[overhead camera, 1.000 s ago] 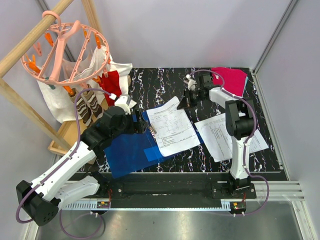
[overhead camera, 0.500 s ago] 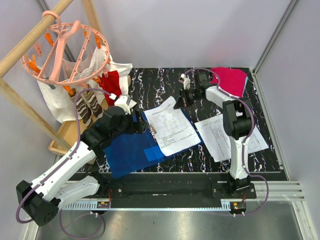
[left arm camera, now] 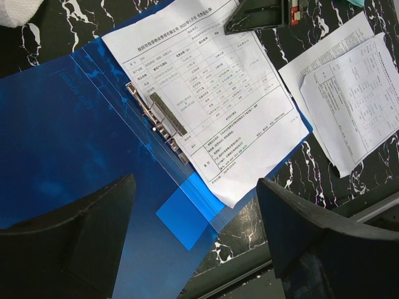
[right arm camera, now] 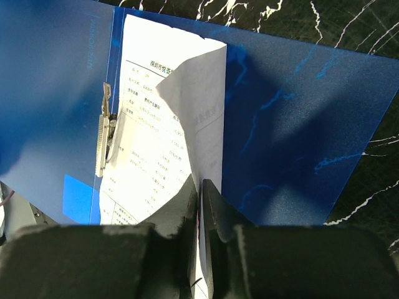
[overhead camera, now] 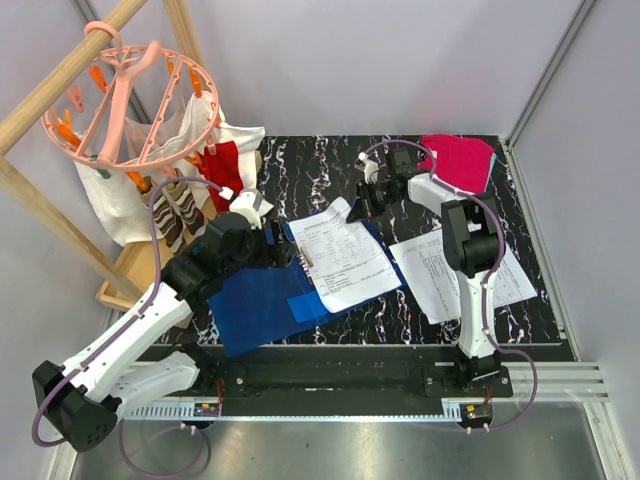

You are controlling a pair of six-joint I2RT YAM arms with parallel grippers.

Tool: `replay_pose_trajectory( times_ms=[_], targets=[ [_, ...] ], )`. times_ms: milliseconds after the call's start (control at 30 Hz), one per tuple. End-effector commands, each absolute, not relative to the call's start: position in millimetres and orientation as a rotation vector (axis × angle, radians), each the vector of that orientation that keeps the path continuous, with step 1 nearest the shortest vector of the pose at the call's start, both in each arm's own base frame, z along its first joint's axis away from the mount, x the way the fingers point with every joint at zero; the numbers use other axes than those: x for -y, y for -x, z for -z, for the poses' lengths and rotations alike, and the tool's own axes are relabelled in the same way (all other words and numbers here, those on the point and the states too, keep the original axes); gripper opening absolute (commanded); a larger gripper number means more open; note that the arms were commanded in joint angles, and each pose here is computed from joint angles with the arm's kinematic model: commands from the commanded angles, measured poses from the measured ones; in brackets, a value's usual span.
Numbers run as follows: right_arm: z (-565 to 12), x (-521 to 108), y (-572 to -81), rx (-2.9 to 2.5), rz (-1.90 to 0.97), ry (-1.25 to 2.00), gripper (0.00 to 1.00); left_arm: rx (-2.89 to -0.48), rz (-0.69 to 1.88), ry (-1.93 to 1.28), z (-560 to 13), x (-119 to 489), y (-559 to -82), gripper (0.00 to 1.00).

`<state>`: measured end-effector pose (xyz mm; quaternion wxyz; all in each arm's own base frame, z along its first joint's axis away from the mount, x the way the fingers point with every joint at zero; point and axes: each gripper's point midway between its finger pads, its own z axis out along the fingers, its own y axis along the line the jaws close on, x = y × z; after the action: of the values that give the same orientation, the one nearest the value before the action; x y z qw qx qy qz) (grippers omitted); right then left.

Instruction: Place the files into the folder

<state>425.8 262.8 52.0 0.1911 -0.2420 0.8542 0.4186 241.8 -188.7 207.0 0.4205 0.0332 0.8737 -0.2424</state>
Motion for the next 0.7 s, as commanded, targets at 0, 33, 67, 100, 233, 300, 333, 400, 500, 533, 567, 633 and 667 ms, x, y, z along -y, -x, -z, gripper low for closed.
replay_pose_trajectory(
  times_ms=[0,33,67,100,233,300,333,400,500,533,567,633,667],
  targets=[
    [-63.9,-271.3,-433.7,-2.364,-1.149,0.707,0.14,-2.133,0.652,-0.098,-219.9,194.1,-245.5,0.82],
    [-64.9,-270.9,-434.3,-2.363,-1.142,0.706,0.15,-2.134,0.651,-0.098,-219.2,194.0,-245.4,0.82],
    [-65.3,-270.3,-435.2,-2.364,-1.140,0.701,0.17,-2.134,0.653,-0.099,-219.2,194.2,-245.2,0.83],
    [-64.9,-270.9,-434.8,-2.369,-1.141,0.697,0.19,-2.134,0.653,-0.099,-219.2,194.2,-245.2,0.83],
    [-66.7,-268.4,-438.1,-2.379,-1.106,0.680,0.31,-2.130,0.662,-0.101,-221.3,195.5,-245.1,0.82],
    [-66.5,-266.0,-441.4,-2.394,-1.074,0.656,0.39,-2.130,0.661,-0.101,-221.1,194.7,-244.8,0.82],
    [-69.6,-265.6,-442.8,-2.391,-1.065,0.650,0.41,-2.132,0.659,-0.101,-219.8,194.5,-244.6,0.83],
    [-74.0,-264.0,-446.6,-2.397,-1.039,0.625,0.48,-2.132,0.663,-0.102,-219.9,195.1,-244.0,0.83],
    [-83.3,-262.8,-453.3,-2.394,-1.000,0.600,0.56,-2.133,0.671,-0.105,-219.8,196.4,-243.4,0.83],
    [-84.8,-261.6,-455.0,-2.396,-0.985,0.596,0.57,-2.134,0.672,-0.108,-219.8,196.5,-243.3,0.83],
    [-90.3,-261.1,-459.4,-2.404,-0.977,0.554,0.59,-2.134,0.673,-0.111,-220.0,196.9,-243.4,0.83],
    [-90.0,-256.2,-463.2,-2.435,-0.916,0.513,0.63,-2.131,0.678,-0.112,-221.1,197.3,-243.5,0.83],
    [-93.5,-254.2,-467.1,-2.448,-0.897,0.463,0.63,-2.132,0.679,-0.113,-221.1,197.5,-243.3,0.83]
  ],
)
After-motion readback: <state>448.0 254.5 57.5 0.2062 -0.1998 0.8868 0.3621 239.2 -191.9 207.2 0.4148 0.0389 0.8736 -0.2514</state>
